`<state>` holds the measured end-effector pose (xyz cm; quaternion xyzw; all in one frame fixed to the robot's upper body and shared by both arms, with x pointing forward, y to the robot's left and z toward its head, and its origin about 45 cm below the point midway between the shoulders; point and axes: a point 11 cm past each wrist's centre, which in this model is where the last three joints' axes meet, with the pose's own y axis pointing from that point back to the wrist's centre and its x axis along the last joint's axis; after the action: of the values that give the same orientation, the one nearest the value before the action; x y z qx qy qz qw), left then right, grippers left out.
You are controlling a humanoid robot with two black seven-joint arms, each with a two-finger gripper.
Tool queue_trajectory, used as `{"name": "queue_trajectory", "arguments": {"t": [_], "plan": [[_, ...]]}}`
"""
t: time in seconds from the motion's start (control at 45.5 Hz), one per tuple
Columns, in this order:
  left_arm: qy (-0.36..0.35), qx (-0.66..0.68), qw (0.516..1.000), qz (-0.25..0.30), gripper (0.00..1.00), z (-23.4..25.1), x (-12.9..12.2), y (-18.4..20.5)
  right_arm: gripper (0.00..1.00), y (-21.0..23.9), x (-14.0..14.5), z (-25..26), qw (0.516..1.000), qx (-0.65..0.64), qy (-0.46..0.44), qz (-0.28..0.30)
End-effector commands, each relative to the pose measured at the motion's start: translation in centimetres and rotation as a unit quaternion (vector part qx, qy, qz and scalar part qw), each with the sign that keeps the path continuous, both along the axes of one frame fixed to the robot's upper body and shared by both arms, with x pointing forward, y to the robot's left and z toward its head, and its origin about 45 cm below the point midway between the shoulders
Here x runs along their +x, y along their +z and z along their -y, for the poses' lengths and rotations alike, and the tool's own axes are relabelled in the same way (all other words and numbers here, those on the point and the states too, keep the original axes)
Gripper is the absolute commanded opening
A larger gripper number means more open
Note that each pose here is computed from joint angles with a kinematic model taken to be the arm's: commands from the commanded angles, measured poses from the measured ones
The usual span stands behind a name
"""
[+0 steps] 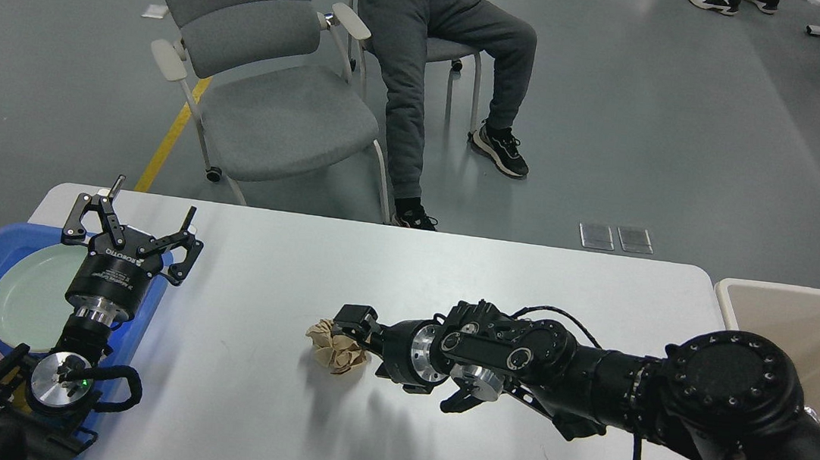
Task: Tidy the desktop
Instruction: 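Lower the right gripper onto the crumpled paper ball and grasp it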
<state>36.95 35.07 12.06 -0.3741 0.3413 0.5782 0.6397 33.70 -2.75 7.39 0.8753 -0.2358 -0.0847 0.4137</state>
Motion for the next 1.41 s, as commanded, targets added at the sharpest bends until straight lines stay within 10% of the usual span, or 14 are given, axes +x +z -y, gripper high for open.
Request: {"name": "queue_trajectory", "arguments": {"t": [0.0,0.417,1.142,1.383], "plan": [[0.0,0.0,1.0,0.0,0.97,0.0,0.0,0.0,1.0,-0.3,-0.4,-0.4,0.996,0.046,-0.053,-0.046],[0.0,0.0,1.0,0.0,0.97,0.0,0.0,0.0,1.0,-1.7,-1.3,0.3,0.986,0.072,-0.117,-0.094],[0.0,0.0,1.0,0.0,0.97,0.0,0.0,0.0,0.0,-2.2,-1.8,0.3,0.979,0.09,-0.14,-0.115],[0.0,0.0,1.0,0.0,0.97,0.0,0.0,0.0,0.0,-2.2,-2.2,0.2,0.976,0.092,-0.143,-0.134]]}}
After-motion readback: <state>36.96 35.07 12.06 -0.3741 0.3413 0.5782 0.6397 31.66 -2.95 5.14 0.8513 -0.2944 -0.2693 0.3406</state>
